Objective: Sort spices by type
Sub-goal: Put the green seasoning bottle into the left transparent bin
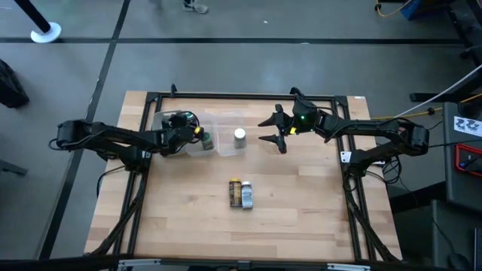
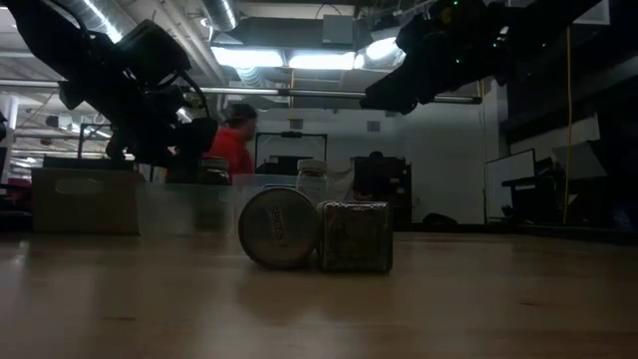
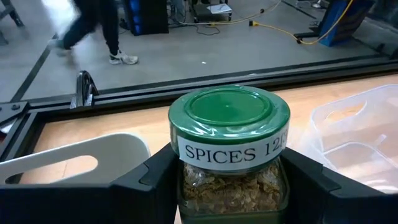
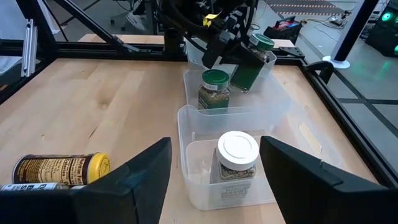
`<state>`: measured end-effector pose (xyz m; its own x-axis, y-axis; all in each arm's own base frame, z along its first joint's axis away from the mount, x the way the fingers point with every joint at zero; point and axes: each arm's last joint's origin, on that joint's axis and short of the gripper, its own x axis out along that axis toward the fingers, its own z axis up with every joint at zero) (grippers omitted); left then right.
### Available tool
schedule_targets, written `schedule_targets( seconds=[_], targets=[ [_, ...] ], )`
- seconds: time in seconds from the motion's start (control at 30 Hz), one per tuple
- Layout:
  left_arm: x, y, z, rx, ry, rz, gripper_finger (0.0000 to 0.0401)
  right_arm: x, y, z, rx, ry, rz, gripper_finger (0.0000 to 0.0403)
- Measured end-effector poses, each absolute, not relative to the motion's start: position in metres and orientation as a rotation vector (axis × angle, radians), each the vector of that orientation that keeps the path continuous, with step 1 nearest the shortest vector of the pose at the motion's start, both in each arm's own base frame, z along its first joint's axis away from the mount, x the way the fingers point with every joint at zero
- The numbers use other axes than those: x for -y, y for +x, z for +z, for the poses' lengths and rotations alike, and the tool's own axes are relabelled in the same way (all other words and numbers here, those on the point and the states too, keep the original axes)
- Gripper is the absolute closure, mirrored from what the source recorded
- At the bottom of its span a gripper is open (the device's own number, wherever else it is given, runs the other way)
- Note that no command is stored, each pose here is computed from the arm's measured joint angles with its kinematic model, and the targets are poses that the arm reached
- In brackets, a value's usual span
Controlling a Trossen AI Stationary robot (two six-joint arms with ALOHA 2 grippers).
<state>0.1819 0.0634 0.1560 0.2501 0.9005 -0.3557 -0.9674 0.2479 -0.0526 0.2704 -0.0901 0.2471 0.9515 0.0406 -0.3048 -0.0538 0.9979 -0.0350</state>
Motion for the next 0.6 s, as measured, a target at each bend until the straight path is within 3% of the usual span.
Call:
schedule_targets(
  seconds=[0.6],
  targets=[
    [-0.068,0.198,0.14,-0.243,-0.291,1.313,0.0207,0.09,0.27,0.245,-0.333,-0.034,0.05,0.0157]
  ],
)
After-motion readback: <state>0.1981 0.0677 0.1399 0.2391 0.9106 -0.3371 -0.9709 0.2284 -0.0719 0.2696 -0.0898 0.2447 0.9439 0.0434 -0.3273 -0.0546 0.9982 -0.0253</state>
